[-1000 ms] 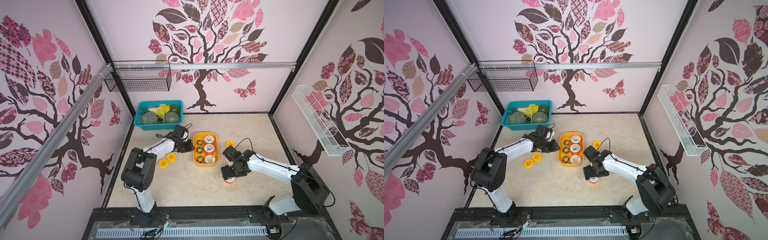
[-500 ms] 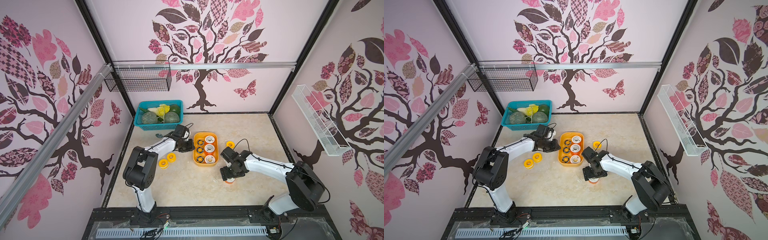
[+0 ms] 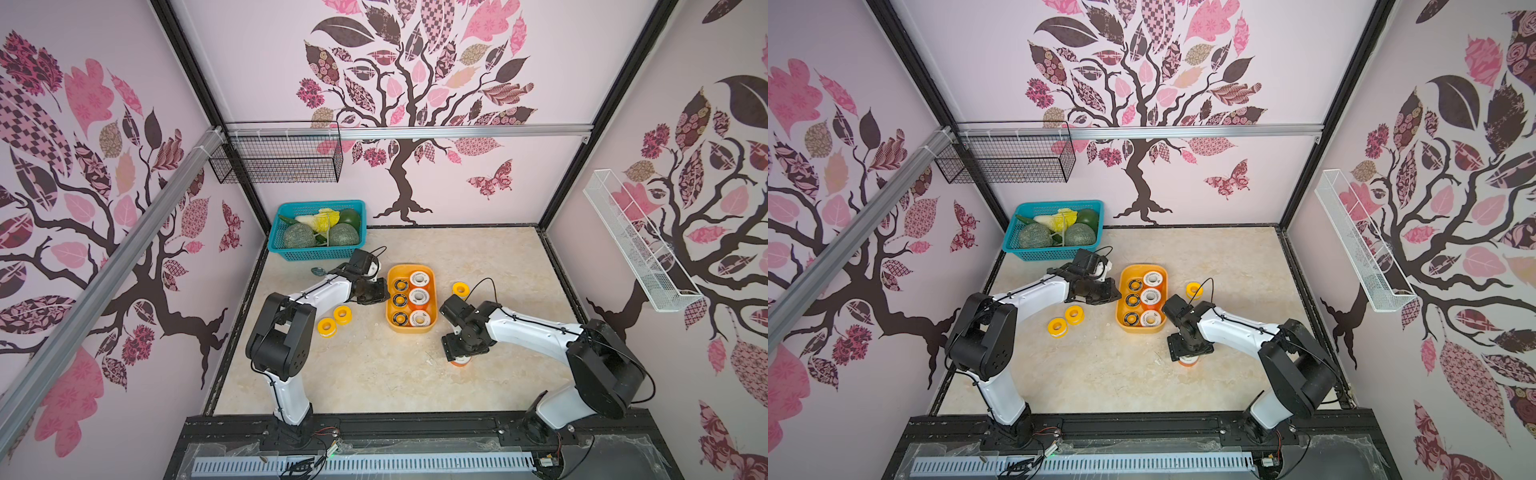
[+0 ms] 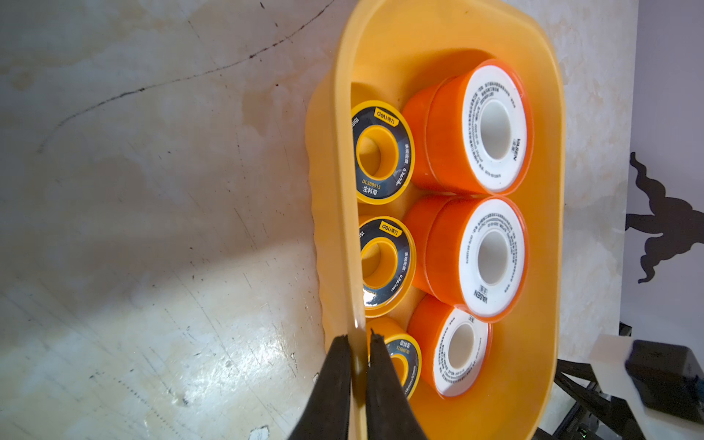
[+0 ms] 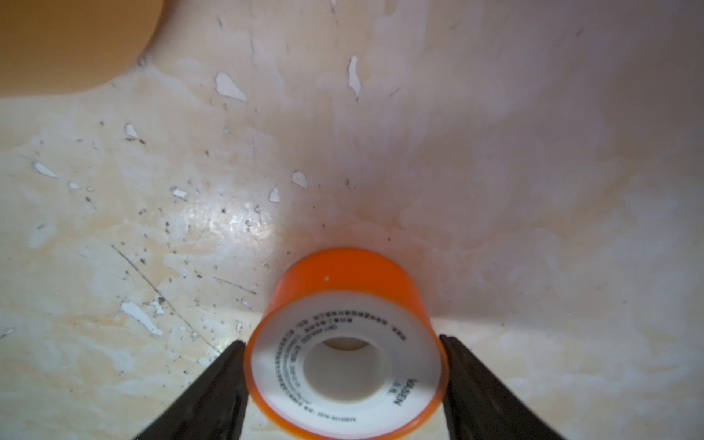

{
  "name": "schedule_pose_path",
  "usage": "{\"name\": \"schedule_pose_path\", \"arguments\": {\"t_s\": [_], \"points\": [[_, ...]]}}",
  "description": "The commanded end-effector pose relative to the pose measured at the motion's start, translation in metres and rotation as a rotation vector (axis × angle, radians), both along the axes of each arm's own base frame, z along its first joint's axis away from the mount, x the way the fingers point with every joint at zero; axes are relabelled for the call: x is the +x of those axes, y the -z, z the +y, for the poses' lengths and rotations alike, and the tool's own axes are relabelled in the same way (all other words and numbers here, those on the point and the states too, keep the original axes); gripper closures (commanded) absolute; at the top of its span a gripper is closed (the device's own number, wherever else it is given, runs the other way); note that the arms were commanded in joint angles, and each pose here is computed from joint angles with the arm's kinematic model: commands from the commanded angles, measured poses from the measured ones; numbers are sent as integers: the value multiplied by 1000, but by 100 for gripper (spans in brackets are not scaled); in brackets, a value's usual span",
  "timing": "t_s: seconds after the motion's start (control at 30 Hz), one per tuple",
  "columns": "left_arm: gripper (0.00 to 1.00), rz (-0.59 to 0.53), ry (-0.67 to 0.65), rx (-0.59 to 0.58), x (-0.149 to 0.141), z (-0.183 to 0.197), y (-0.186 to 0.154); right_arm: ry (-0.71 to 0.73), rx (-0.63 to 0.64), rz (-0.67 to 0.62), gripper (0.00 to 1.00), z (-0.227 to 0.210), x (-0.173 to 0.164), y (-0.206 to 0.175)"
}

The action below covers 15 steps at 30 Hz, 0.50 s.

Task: Put the sealing tape into the storage box
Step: Pick up the sealing tape at the center of the board.

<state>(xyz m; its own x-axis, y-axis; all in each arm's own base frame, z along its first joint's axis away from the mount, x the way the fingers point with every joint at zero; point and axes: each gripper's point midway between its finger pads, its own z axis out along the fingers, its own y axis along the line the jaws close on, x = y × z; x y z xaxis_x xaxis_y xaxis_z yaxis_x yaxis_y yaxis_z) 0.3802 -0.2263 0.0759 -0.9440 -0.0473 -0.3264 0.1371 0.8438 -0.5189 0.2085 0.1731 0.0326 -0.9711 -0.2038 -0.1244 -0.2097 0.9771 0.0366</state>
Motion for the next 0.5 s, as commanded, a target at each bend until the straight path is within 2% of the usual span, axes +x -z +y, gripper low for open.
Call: {"name": "schedule_pose_path", "arguments": {"t_s": [0.0, 0.47], "points": [[87, -1, 16, 5, 0, -3, 0, 10, -33, -22, 21, -1, 6, -2], [87, -1, 18, 6, 0, -3, 0, 0, 60, -60, 22, 10, 10, -31]]}}
